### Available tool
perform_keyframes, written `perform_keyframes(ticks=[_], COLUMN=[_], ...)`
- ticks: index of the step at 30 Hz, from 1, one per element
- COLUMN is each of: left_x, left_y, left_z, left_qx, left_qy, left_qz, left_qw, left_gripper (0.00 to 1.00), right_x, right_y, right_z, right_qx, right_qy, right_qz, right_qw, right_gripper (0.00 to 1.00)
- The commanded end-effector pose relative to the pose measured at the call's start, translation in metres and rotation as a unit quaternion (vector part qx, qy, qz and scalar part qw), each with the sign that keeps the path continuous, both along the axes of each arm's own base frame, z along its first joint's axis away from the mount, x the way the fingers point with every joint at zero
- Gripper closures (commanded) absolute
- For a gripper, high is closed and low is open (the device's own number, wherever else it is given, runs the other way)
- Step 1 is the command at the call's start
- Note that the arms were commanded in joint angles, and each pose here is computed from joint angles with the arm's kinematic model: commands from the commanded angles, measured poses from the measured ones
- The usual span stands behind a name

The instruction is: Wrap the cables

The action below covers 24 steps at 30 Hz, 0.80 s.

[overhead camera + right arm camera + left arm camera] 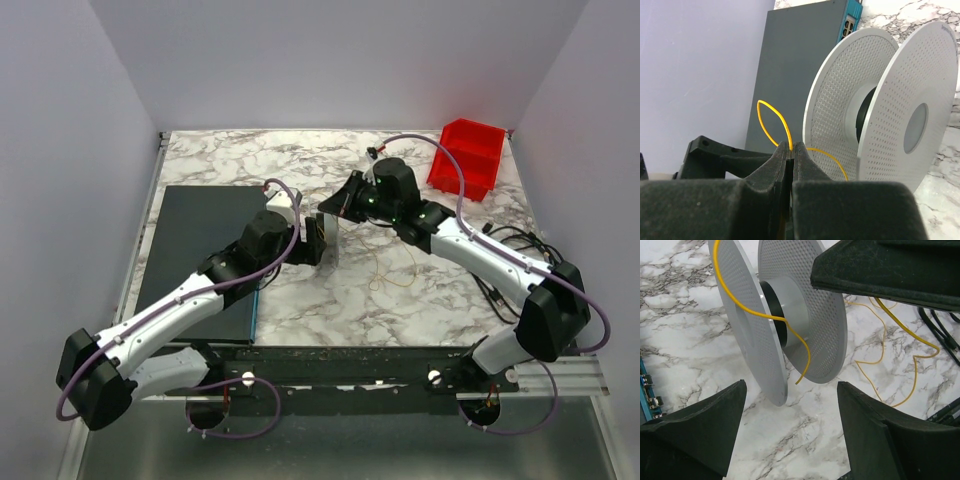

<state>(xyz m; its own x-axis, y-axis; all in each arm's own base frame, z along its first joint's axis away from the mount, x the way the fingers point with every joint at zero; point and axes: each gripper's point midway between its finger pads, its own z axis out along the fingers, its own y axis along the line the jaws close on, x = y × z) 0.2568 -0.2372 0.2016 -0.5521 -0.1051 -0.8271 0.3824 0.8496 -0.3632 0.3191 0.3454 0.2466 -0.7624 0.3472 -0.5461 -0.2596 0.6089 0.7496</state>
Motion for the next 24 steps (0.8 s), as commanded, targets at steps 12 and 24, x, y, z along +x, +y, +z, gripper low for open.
perform_keyframes(ticks=[12,24], left_x=[0.03,0.035], left_y=[-0.01,-0.02], left_z=[-0.018,-0.029], left_qx=[0.021,0.039], left_qy=[-0.014,-0.009], left_qz=[0.084,0.105], left_qw=[0.996,0.994], left_gripper=[0.24,0.28], right_x=[-0.002,-0.004], right_y=[0.01,0.01], right_z=[-0.011,-0.013], right_qx=[0.009,0.008], right_qy=[0.012,0.014], right_qz=[0.012,0.017], right_qw=[1.0,1.0], right_gripper=[0.99,0.99])
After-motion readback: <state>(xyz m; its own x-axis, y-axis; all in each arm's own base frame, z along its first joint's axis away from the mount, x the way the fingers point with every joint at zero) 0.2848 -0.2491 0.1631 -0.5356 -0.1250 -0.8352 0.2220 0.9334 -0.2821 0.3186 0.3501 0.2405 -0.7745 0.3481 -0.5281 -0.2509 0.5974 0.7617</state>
